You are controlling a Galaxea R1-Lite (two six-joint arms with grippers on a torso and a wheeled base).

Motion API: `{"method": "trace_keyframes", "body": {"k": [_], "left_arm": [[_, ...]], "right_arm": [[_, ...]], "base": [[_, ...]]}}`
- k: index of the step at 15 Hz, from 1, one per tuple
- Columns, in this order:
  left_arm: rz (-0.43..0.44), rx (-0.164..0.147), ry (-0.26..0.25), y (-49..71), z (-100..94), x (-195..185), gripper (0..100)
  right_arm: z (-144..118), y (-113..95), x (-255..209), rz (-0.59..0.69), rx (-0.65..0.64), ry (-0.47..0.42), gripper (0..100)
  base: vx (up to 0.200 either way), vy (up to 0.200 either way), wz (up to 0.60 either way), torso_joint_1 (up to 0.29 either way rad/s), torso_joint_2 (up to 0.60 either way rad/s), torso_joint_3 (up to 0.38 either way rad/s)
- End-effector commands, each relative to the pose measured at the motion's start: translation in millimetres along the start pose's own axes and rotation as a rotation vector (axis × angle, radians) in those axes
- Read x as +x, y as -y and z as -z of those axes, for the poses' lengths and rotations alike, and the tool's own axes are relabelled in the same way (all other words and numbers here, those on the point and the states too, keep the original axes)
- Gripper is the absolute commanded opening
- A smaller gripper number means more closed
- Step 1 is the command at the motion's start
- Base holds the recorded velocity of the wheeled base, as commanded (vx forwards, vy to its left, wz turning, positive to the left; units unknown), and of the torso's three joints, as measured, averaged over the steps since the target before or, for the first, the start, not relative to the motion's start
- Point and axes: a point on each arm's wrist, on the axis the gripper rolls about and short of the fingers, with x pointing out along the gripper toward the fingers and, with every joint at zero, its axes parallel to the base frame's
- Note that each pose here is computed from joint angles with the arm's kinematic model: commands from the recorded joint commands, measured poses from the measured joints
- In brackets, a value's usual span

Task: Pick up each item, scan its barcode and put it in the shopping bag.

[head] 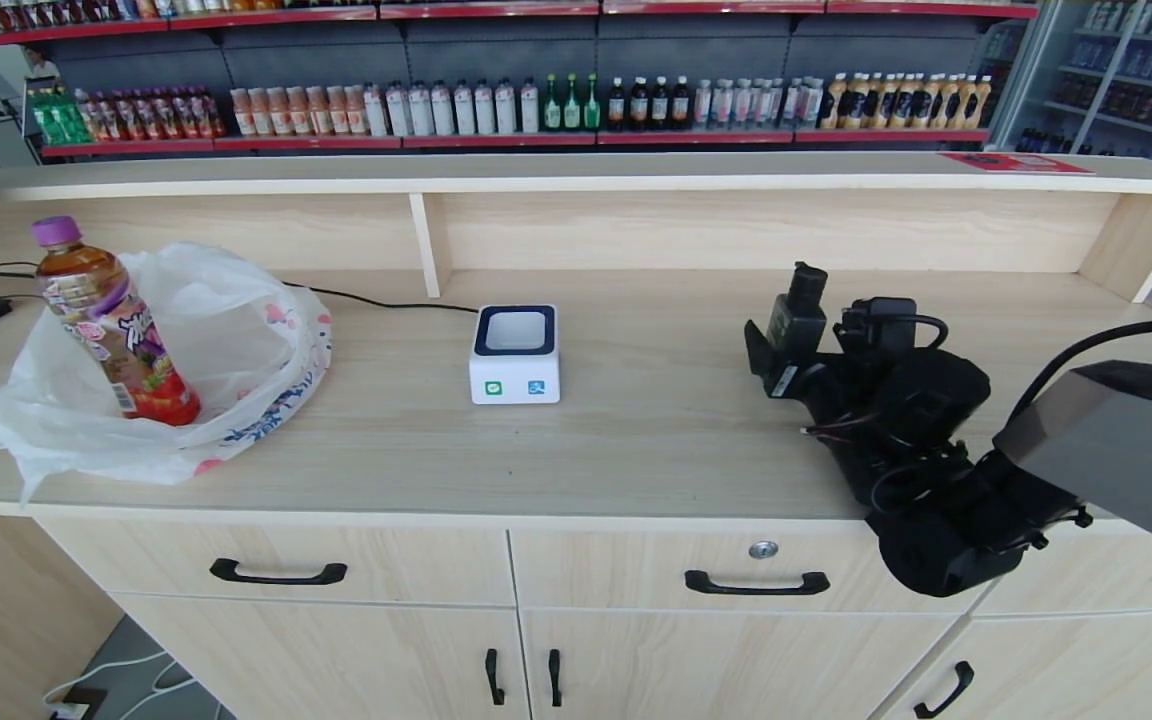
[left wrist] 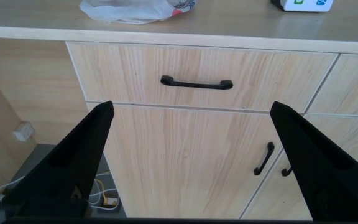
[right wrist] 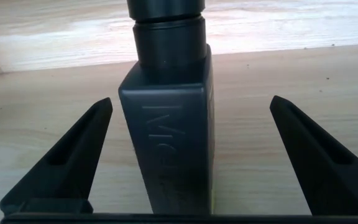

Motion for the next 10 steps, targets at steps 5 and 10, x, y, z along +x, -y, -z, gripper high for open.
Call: {"method": "trace_keyframes", "body": {"k": [5, 10], "left_arm": [[0.000, 0.005, 0.001, 0.0, -0.2, 0, 100], [0.000, 0.002, 0.001, 0.0, -0.2, 0, 100]], "right_arm": [[8, 6, 6, -0.066, -0.015, -0.006, 100], [17, 13, 14, -0.070, -0.031, -0.001, 100]], "base": [[0.000, 0.000, 0.00, 0.000, 0.00, 0.000], [0.000, 0.000, 0.00, 0.000, 0.00, 0.000]]}}
